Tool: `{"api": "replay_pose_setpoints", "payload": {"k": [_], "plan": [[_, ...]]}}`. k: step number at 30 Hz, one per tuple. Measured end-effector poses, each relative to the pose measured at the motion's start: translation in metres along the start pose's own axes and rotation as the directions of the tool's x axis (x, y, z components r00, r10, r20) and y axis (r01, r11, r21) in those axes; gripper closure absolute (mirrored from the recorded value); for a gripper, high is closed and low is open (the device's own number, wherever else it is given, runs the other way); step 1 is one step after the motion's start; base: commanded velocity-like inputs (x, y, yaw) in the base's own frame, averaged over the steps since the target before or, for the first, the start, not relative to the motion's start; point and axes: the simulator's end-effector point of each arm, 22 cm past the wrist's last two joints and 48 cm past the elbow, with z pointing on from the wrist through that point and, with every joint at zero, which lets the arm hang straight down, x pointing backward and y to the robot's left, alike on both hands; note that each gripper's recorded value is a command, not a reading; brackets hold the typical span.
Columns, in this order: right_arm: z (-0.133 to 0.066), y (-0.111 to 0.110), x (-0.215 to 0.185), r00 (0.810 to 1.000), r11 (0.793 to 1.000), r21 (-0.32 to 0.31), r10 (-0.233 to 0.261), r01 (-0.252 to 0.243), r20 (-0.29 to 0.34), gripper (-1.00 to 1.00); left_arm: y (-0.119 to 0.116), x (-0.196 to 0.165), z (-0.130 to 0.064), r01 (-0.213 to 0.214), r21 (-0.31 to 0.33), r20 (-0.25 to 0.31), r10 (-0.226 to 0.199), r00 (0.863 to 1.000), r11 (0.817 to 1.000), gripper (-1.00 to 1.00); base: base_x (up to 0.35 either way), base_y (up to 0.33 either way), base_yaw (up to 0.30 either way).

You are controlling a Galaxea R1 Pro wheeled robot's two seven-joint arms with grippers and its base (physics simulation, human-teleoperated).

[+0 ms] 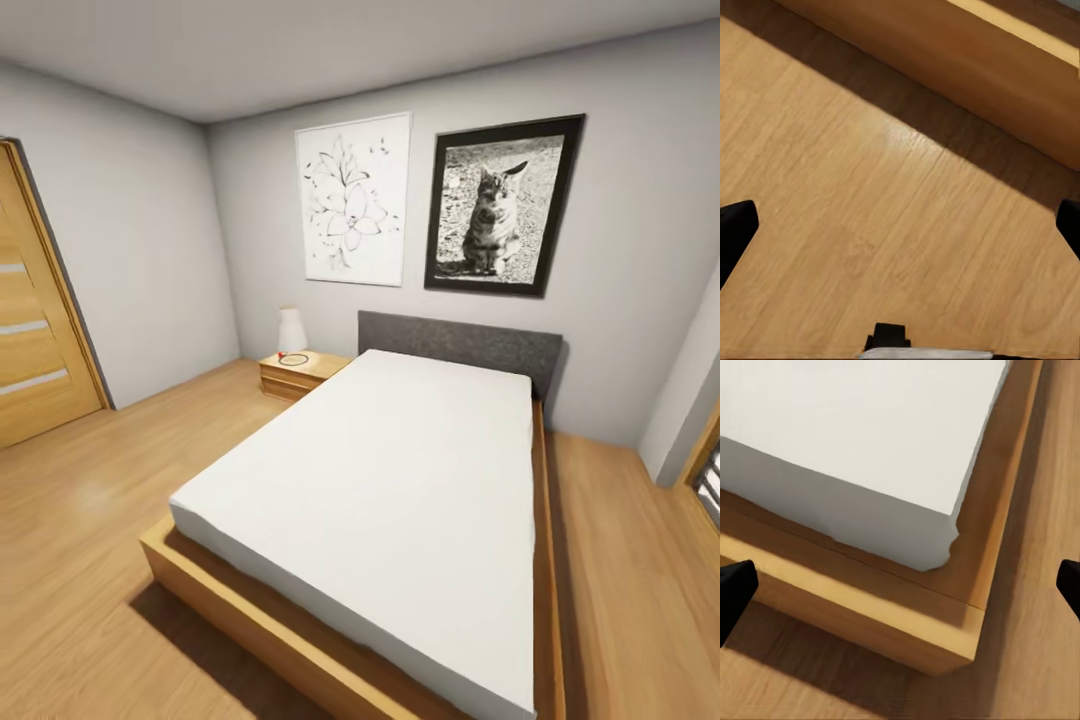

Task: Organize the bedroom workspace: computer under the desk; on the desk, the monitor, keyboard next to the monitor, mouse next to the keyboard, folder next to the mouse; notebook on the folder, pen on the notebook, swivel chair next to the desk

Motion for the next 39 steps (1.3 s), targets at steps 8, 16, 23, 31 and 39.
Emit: {"api": "replay_pose_setpoints", "payload": {"k": [8, 16, 23, 31, 39], "plan": [[0.0, 0.0, 0.0, 1.0, 1.0, 0.001, 0.002, -0.002, 0.0, -1.0, -0.002, 0.018, -0.004, -0.005, 0.005, -0.039, 0.005, 0.999, 1.0, -1.0, 0.257, 0.234, 0.276], [0.0, 0.0, 0.0, 1.0, 1.0, 0.001, 0.002, -0.002, 0.0, -1.0, -0.002, 0.02, -0.005, -0.001, 0.003, -0.043, 0.001, 0.999, 1.0, -1.0, 0.288, 0.209, 0.275], [0.0, 0.0, 0.002, 1.0, 1.0, 0.002, 0.002, -0.002, -0.004, -1.0, -0.001, 0.023, -0.005, -0.001, 0.002, -0.049, 0.001, 0.999, 1.0, -1.0, 0.295, 0.206, 0.257], [-0.001, 0.0, 0.005, 1.0, 1.0, 0.002, 0.001, -0.001, -0.012, -1.0, -0.001, 0.025, -0.005, -0.001, 0.001, -0.057, 0.001, 0.998, 1.0, -1.0, 0.284, 0.225, 0.244], [-0.002, 0.001, 0.007, 1.0, 1.0, 0.0, -0.001, 0.001, -0.018, -1.0, -0.001, 0.029, -0.006, -0.002, 0.001, -0.065, 0.002, 0.998, 1.0, -1.0, 0.276, 0.225, 0.228]]}}
